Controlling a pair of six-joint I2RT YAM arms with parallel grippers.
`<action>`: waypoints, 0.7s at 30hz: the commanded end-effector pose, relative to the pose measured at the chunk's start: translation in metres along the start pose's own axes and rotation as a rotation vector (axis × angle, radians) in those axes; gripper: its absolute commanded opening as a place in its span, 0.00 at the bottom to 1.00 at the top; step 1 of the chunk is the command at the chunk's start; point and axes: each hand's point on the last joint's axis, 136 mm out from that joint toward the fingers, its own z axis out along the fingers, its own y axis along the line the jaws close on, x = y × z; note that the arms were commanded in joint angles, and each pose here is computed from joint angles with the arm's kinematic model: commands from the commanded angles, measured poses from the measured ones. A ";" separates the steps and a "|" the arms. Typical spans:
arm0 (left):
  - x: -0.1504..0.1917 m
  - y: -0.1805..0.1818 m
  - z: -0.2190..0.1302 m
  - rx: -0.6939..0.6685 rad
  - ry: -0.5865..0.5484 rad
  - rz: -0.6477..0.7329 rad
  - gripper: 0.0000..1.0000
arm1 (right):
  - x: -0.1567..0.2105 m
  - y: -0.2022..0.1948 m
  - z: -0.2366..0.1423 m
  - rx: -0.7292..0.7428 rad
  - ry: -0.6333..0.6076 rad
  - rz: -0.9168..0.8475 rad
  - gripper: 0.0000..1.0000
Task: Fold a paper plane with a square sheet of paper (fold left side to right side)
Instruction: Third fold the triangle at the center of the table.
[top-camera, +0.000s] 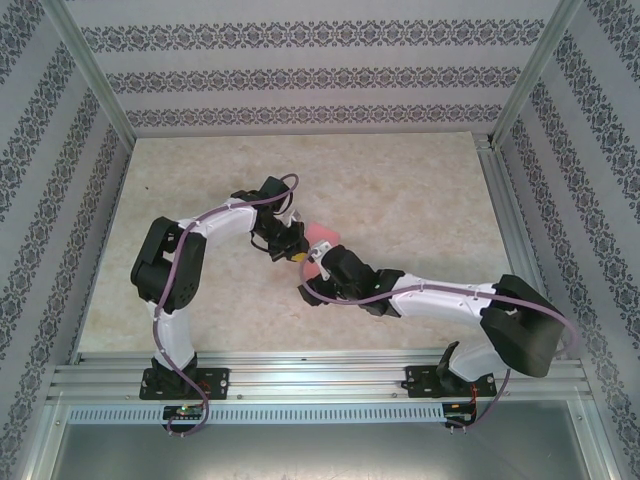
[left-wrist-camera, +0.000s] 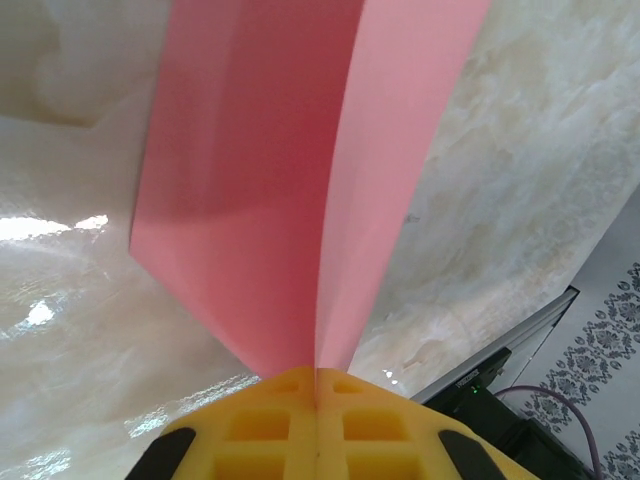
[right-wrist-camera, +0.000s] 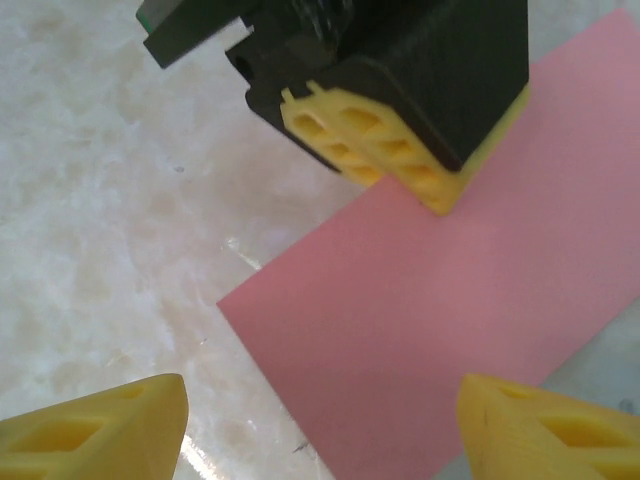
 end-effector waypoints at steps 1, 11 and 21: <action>0.007 -0.007 -0.001 -0.006 0.028 -0.006 0.00 | -0.010 -0.002 0.005 0.080 0.005 -0.101 0.72; 0.005 -0.008 0.002 0.000 0.037 -0.012 0.00 | -0.016 0.005 0.030 0.147 0.058 -0.198 0.67; 0.004 -0.003 0.004 -0.021 0.037 -0.007 0.00 | -0.010 0.000 0.024 0.140 0.065 -0.175 0.37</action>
